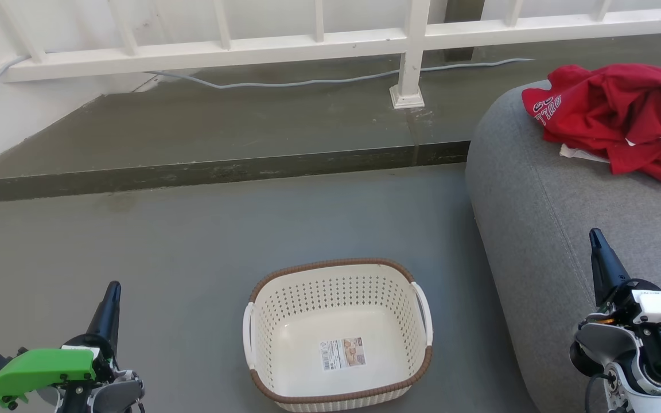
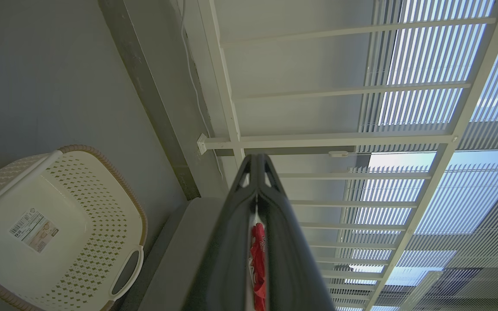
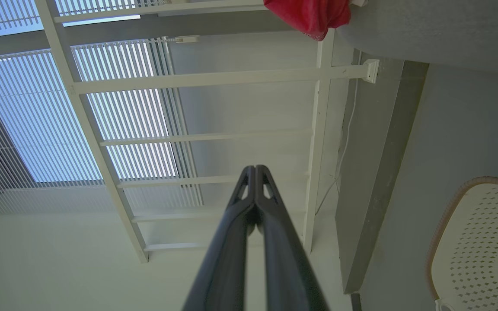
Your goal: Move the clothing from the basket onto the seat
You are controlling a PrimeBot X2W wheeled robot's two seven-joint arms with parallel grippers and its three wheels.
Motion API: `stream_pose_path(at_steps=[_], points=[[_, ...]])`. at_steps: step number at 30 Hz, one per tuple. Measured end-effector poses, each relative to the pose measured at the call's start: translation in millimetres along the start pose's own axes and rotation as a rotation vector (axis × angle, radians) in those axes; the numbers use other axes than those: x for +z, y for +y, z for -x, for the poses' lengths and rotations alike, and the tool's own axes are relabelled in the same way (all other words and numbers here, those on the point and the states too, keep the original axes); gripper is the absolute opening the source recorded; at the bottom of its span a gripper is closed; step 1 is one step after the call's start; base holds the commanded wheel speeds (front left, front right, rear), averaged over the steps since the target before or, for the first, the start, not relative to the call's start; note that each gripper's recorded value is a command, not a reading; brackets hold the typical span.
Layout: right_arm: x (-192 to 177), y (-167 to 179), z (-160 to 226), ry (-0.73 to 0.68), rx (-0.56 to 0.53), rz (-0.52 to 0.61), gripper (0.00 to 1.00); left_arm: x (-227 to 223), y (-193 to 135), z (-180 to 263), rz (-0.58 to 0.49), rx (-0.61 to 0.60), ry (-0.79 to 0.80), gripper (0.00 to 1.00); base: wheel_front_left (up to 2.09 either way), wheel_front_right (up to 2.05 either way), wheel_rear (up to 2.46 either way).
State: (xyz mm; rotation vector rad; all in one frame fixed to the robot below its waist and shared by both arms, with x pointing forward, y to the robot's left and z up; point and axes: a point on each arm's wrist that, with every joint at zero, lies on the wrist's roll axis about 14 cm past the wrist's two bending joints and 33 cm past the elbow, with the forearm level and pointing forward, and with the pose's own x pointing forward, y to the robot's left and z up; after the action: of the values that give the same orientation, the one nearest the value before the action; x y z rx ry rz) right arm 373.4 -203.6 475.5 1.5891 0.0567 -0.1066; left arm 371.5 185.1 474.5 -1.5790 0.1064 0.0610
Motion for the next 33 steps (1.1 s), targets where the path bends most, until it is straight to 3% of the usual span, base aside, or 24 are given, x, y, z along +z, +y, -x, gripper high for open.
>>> stream_pose_path(at_steps=[33], points=[[0.8,-1.2,0.2,-0.002,-0.003,-0.001,0.0,0.3,3.6,0.5,0.002,0.009,-0.001,0.0,0.0,0.0,0.0]])
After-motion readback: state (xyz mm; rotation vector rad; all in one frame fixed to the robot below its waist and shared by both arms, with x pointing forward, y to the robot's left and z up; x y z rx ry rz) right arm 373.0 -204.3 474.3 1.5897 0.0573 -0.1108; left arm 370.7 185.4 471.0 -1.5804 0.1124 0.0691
